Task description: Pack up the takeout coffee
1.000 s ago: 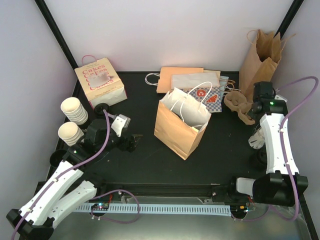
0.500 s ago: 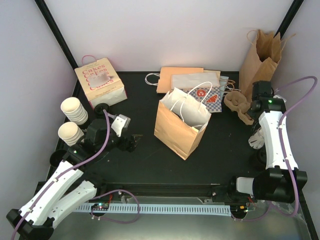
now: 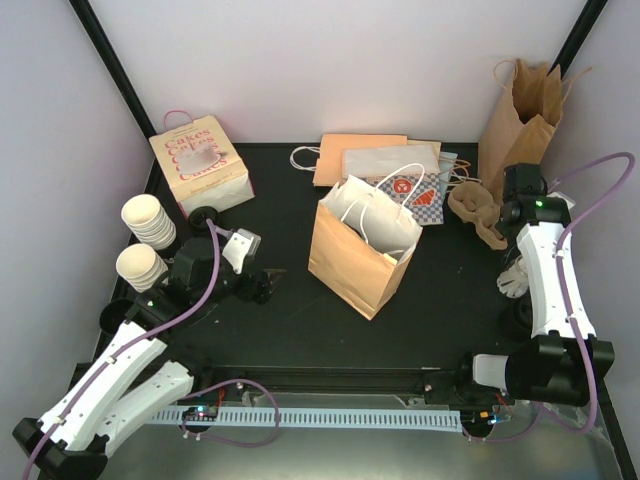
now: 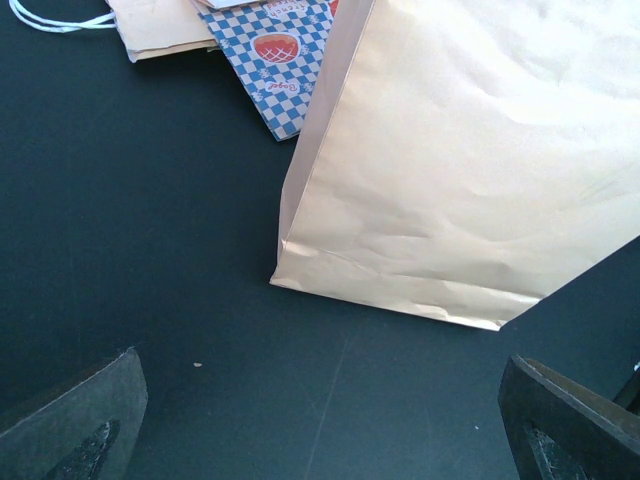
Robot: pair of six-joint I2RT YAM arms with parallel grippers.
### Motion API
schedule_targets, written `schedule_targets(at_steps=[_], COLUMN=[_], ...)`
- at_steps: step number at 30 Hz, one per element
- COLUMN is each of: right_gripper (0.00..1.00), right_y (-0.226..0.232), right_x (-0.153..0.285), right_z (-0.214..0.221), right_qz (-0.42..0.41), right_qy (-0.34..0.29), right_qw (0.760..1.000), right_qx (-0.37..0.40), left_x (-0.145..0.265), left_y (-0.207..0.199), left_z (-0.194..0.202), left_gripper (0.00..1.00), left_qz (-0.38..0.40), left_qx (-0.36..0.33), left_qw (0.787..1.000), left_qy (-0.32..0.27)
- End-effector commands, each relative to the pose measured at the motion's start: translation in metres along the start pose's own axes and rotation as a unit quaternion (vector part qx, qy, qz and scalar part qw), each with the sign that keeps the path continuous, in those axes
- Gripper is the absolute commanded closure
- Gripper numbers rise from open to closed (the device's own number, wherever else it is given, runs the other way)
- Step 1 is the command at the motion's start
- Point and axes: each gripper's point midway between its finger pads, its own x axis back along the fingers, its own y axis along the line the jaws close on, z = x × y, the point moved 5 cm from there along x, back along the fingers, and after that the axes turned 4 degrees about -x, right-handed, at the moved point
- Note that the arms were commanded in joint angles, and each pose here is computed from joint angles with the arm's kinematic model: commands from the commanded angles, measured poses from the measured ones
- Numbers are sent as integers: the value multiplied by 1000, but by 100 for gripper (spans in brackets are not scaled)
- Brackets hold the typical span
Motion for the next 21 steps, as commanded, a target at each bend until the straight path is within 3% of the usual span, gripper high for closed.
schedule_targets(at_steps=[1,5,21], right_gripper=[89,99,99], right_y=[-5,-8,-18], right_x=[-1,5,48], right_z=[-5,-8,-25], right_qz=[16,17,-7], right_qy=[-18,-22,-6], right_qw=[1000,999,1000], right_qx=[-16,-20,-27], left_x=[1,2,0], left_y=[-1,-1,0], left_z=[-3,-4,-3], left_gripper=[1,1,1], left_qz=[5,5,5], left_qx=[-8,-8,-7], left_qw=[1000,1000,1000], left_qy=[-13,-14,-11])
